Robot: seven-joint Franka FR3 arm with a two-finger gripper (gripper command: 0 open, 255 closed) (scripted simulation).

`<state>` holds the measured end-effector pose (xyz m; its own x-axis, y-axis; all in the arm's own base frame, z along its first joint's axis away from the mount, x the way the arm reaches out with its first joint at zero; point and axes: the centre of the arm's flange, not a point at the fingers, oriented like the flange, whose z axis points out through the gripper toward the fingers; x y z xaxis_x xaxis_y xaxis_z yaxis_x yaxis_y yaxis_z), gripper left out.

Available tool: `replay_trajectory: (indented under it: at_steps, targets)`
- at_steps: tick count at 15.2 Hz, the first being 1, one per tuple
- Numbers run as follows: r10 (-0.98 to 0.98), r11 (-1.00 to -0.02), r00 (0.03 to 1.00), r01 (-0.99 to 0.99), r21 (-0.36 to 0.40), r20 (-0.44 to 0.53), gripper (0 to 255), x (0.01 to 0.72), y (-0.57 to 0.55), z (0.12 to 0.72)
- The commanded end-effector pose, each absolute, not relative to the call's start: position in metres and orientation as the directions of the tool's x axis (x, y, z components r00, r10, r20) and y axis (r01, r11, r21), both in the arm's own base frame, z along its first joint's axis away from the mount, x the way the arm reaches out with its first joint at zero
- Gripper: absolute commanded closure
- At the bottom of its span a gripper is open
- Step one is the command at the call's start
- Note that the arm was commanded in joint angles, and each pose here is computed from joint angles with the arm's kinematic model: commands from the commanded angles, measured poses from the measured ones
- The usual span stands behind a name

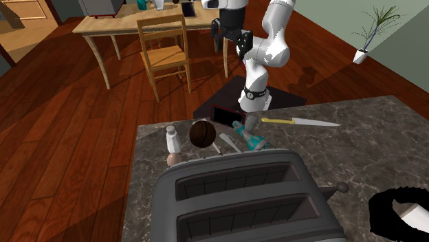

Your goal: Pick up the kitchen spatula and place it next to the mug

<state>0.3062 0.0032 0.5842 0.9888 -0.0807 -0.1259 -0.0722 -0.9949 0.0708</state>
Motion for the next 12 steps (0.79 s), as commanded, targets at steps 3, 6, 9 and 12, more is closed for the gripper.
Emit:
replay_trajectory:
  at_steps: [3,6,9,12]
  targets:
    - [0.004,-0.999,0.991,0.010,0.050,-0.135,0,0.328,-0.001,0.569]
    - [0.130,-0.991,0.981,0.134,0.018,-0.146,0,0.362,-0.004,0.547]
    - [0.254,-0.967,0.955,0.255,-0.015,-0.153,0,0.395,-0.001,0.523]
    - [0.375,-0.927,0.914,0.372,-0.049,-0.156,0,0.428,0.006,0.500]
